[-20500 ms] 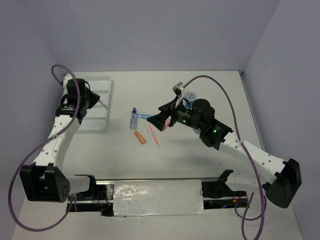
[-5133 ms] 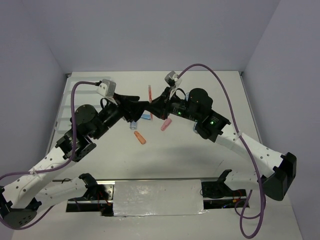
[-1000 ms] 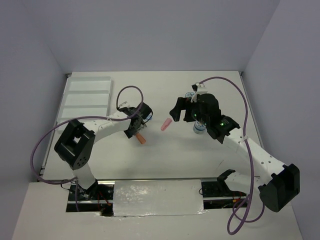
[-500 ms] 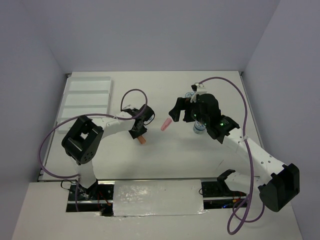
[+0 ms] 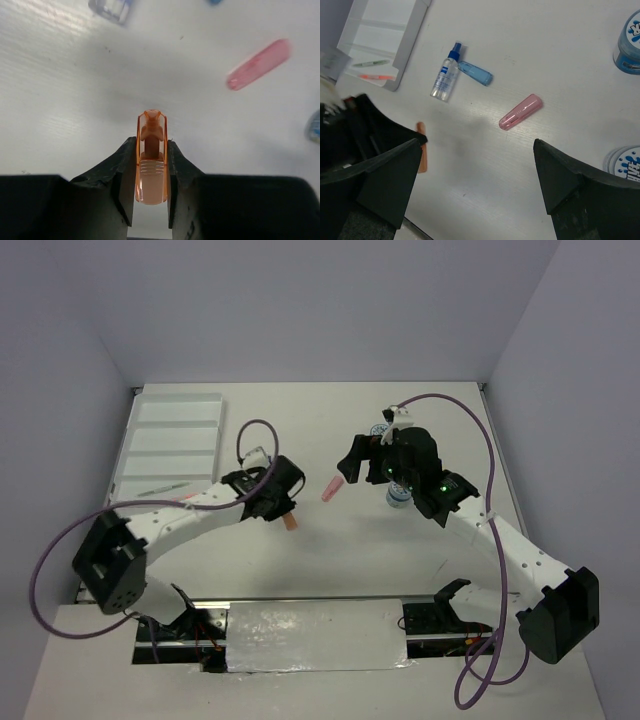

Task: Sort the stationery into containers
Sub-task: Pick up the stationery from the center of the board, then place the stationery in the storage box.

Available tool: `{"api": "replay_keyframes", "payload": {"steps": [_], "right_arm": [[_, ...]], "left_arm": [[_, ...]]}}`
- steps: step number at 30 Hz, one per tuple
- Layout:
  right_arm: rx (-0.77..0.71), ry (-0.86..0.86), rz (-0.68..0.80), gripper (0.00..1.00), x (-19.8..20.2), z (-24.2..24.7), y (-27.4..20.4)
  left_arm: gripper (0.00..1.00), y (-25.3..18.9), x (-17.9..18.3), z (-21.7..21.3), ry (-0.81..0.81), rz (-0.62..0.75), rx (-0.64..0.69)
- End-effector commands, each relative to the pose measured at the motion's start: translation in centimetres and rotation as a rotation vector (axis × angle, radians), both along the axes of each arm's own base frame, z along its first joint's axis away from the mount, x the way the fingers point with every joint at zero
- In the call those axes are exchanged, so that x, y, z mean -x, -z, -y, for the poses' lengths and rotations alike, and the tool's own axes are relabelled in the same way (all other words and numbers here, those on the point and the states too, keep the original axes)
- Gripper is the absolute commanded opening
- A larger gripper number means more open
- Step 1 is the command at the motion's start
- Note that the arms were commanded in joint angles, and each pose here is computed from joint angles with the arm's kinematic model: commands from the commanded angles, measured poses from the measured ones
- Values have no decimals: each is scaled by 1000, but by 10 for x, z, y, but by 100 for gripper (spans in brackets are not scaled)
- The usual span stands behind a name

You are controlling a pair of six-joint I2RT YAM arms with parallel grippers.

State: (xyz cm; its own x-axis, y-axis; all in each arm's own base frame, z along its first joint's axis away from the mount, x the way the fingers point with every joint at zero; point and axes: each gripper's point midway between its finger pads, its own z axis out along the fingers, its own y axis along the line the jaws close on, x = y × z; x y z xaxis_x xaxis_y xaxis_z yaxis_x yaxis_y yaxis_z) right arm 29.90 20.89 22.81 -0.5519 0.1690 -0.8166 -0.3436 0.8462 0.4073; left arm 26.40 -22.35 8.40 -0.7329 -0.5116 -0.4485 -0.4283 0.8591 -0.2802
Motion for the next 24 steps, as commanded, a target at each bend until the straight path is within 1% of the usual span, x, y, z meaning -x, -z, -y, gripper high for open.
{"api": "replay_keyframes", "payload": {"steps": [1,3,4,6,7,8,9,10,11,12,13,15,16,17,18,21,24], "right_arm": [[-47,-16,50,100,-2,-5,-19],[-57,-33,45,100,0,-8,-20],[-59,-34,46,100,0,-9,-20],[-59,-45,45,100,1,-10,-20],[-56,-47,48,100,1,-10,-20],[-56,-55,54,100,2,-10,-21],[-55,-59,55,100,2,-11,-20],[-48,-67,58,100,2,-11,-19],[-43,-72,52,100,2,-12,-18],[-41,-73,49,100,1,-13,-17],[-36,-74,47,100,0,-13,-16],[-38,-82,43,100,0,-15,-15],[-41,-85,46,100,-1,-16,-14],[-43,-92,43,100,-1,-17,-12],[-41,-98,36,100,-1,-19,-9],[-38,-120,18,100,-2,-24,-1],[-29,-130,1,100,-4,-26,5]], "left_arm": [[1,-64,-35,-46,-131,181,-3],[0,-78,-52,-76,-181,213,4],[0,-81,-69,-113,-280,225,3],[0,-86,-85,-148,-360,248,19],[0,-94,-102,-180,-438,302,34],[0,-93,-107,-196,-479,319,34],[3,-96,-113,-209,-512,343,48],[5,-99,-119,-235,-576,369,59],[6,-104,-126,-244,-604,399,74],[7,-101,-128,-267,-666,403,61],[9,-100,-131,-277,-700,410,61],[8,-85,-141,-293,-734,381,65],[8,-80,-141,-308,-775,368,71],[8,-65,-143,-314,-787,329,70],[9,-61,-148,-317,-785,330,94],[11,-42,-150,-342,-835,316,90],[16,-24,-151,-353,-859,301,93]]}}
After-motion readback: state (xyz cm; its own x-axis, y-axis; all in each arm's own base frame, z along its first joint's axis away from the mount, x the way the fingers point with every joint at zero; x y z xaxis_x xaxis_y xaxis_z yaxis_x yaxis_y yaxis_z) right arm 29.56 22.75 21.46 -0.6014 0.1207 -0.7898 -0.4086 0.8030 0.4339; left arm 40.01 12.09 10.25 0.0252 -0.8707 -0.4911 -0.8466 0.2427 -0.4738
